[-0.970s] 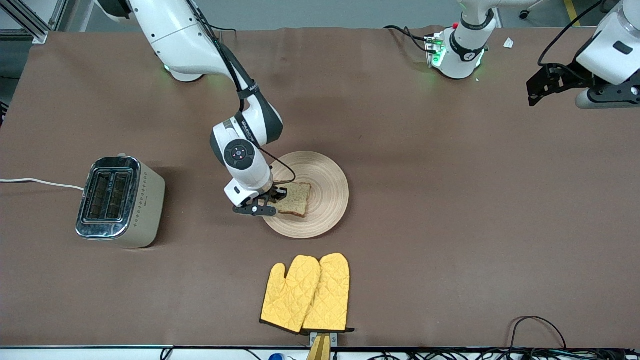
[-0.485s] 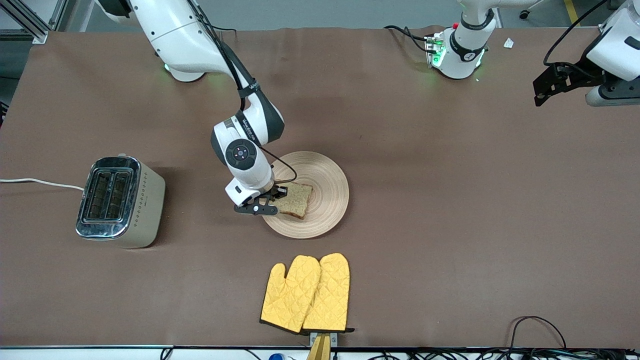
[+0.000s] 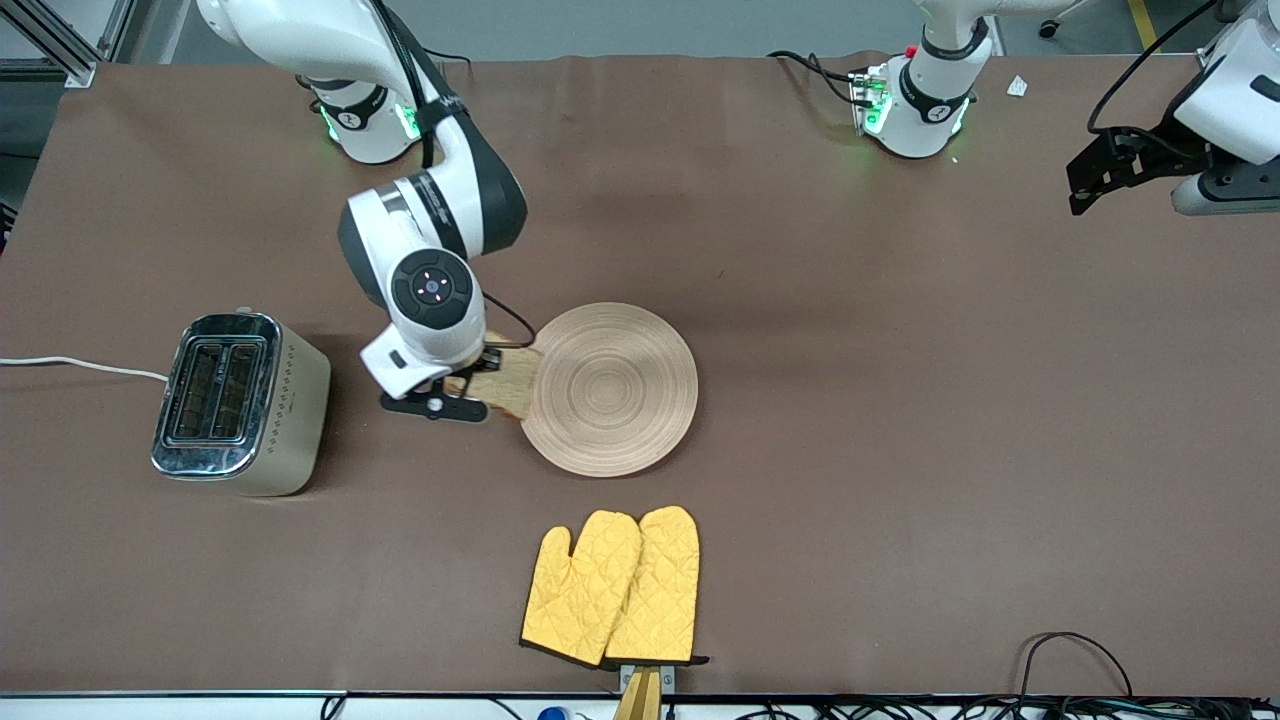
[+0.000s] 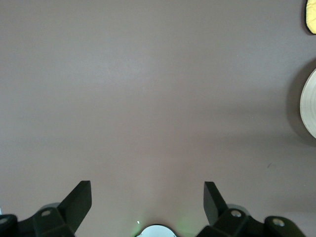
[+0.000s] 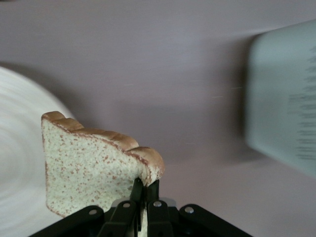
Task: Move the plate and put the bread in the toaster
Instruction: 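Lift the bread with the right gripper and carry it to the toaster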
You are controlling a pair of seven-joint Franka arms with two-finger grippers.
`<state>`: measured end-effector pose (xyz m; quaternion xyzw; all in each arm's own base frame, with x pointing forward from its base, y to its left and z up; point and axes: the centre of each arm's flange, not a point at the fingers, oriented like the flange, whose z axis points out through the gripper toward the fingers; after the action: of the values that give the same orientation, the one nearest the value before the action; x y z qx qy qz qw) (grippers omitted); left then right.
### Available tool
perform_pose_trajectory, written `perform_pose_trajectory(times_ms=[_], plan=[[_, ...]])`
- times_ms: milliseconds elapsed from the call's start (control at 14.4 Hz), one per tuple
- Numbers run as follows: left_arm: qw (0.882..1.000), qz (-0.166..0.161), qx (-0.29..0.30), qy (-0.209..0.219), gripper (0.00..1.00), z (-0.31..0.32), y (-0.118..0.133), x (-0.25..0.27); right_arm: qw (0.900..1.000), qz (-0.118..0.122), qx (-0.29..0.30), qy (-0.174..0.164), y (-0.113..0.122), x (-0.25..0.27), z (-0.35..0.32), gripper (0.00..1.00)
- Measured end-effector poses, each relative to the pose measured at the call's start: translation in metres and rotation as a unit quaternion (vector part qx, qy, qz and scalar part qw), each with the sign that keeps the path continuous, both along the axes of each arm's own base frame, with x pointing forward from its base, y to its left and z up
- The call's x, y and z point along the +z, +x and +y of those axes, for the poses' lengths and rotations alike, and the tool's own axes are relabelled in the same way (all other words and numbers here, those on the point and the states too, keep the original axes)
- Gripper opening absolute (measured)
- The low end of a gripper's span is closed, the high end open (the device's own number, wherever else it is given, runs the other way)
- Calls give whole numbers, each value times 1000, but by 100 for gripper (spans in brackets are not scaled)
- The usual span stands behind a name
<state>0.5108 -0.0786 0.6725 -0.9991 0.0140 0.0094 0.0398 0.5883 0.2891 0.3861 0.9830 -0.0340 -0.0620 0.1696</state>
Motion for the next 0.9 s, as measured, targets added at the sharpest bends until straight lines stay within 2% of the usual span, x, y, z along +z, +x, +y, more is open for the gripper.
perform_pose_trajectory(times_ms=[208,416,693,901], plan=[[1000,-1,4,0,100,4,1,1,994,28,52,-88,13,33,-44,7],[1000,1,4,0,100,5,2,-1,979,57,106,-162,32,61,-100,7],[1000,4,4,0,100,5,4,-4,960,71,125,-240,46,81,-150,7],[1000,4,4,0,100,4,4,-4,946,85,122,-288,51,76,-179,7]])
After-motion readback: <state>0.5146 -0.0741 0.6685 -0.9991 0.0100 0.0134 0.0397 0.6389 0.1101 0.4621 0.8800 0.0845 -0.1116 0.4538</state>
